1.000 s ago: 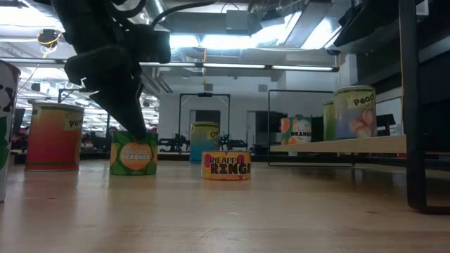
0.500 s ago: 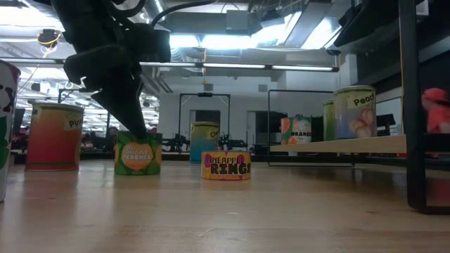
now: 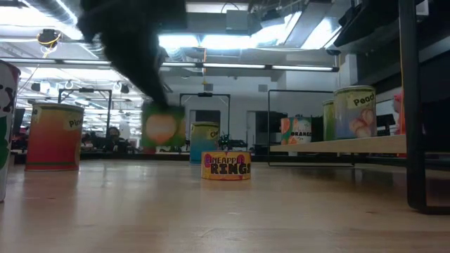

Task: Pick and place cans onto a shelf
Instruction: Put the canned sliced peaches on the shelf

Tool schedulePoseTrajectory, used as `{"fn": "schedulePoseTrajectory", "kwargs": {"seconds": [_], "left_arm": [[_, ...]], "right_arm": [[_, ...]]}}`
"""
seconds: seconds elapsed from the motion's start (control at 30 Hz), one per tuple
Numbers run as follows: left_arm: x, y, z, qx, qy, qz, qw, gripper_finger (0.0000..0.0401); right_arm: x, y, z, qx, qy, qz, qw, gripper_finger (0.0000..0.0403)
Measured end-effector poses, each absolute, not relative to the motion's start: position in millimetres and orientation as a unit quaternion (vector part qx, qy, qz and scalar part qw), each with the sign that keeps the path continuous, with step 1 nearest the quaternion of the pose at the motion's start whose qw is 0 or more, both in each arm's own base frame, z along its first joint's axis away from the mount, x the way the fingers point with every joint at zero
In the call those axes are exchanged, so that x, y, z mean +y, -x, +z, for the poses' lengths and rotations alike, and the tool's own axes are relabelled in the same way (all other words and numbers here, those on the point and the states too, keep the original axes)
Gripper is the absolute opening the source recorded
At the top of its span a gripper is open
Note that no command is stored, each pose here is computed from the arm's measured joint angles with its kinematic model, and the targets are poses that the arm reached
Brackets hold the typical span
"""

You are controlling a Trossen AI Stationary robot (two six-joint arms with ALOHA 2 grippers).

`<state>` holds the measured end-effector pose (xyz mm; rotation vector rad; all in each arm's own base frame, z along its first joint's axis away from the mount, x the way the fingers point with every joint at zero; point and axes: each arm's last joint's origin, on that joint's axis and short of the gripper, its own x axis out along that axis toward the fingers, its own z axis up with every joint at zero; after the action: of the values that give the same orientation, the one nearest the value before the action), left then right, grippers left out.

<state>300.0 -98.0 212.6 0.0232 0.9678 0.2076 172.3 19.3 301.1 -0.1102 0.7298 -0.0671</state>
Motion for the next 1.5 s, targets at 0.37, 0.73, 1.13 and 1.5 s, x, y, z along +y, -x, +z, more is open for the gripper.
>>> {"fn": "schedulePoseTrajectory", "kwargs": {"seconds": [0.37,0.73,1.13,1.5], "left_arm": [[-85,-334,286,0.375,-0.064,0.051,0.923,0.0001],[-59,-376,325,0.290,-0.098,0.036,0.951,0.0000],[-38,-427,293,0.307,-0.121,0.005,0.944,0.0000],[-23,-467,240,0.357,-0.123,-0.001,0.926,0.0000]], "right_arm": [[19,-172,301,0.357,0.055,-0.032,0.932,0.0110],[19,-173,301,0.357,0.054,-0.033,0.932,0.0110],[20,-177,297,0.366,0.056,-0.032,0.928,0.0110],[21,-183,293,0.379,0.058,-0.032,0.923,0.0110]]}}
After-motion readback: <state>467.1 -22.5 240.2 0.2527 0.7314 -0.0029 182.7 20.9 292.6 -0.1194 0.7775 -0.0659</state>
